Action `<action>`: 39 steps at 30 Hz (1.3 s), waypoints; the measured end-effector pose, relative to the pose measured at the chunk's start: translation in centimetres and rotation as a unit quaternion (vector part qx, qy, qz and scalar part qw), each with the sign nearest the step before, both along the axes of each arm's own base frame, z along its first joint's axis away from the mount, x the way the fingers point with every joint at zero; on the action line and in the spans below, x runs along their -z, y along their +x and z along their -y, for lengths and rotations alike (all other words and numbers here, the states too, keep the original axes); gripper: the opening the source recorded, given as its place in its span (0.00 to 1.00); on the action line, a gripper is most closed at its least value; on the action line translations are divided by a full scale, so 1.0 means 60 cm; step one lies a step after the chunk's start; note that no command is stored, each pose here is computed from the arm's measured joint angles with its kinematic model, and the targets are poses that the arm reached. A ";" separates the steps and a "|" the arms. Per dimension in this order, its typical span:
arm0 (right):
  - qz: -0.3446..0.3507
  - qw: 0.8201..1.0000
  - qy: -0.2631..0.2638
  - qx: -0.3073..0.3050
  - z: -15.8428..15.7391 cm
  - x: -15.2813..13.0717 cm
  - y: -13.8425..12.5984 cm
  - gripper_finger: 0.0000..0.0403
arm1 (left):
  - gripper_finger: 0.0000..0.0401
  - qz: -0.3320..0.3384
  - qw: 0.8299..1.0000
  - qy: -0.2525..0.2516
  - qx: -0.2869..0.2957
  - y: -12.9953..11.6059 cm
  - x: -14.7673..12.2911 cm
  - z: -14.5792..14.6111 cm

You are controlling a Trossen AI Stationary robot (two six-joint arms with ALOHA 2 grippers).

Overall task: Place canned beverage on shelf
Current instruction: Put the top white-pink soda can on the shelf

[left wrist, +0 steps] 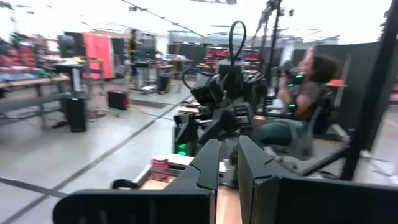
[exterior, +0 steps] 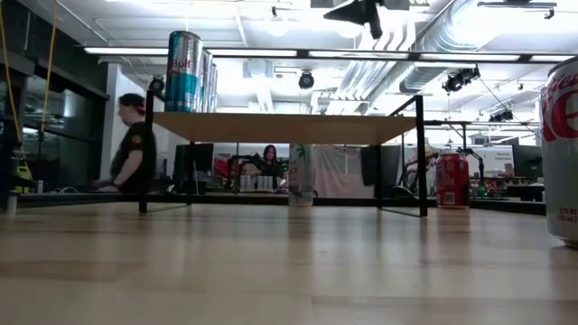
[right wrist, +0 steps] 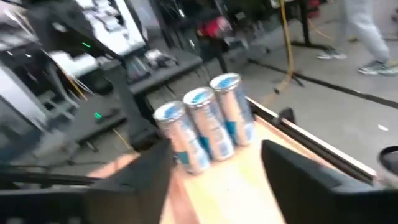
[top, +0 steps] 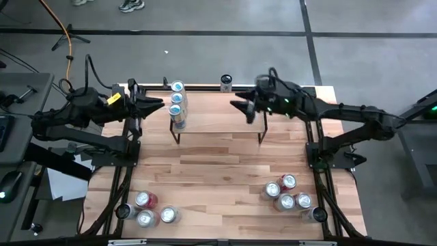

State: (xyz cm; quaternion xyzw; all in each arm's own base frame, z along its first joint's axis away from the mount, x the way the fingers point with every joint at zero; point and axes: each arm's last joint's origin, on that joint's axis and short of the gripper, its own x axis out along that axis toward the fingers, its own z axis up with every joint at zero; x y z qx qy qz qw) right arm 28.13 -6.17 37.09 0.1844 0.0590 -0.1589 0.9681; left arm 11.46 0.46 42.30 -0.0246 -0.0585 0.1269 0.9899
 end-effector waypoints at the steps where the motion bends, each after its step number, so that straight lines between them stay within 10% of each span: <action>1: -0.021 1.000 -0.001 0.006 0.010 -0.006 0.011 0.66 | 0.00 -0.001 1.000 0.004 -0.007 0.000 0.000 -0.001; 6: -0.125 0.982 -0.040 0.135 0.088 -0.031 0.074 0.78 | 0.00 0.006 1.000 0.014 -0.013 -0.012 -0.003 -0.001; 13: -0.187 0.919 0.138 0.318 0.245 -0.014 0.120 0.80 | 0.00 0.018 1.000 0.006 -0.012 -0.031 -0.005 -0.002; 20: -0.220 0.888 0.247 0.320 0.322 0.048 0.174 0.80 | 0.00 0.012 1.000 0.010 -0.012 -0.041 -0.003 -0.002; 31: -0.302 0.839 0.270 0.363 0.340 0.141 0.200 0.80 | 0.00 0.010 1.000 0.009 -0.019 -0.042 -0.002 -0.003; 39: -0.307 0.841 0.266 0.358 0.331 0.143 0.207 0.80 | 0.00 0.009 1.000 0.009 -0.022 -0.041 -0.002 -0.003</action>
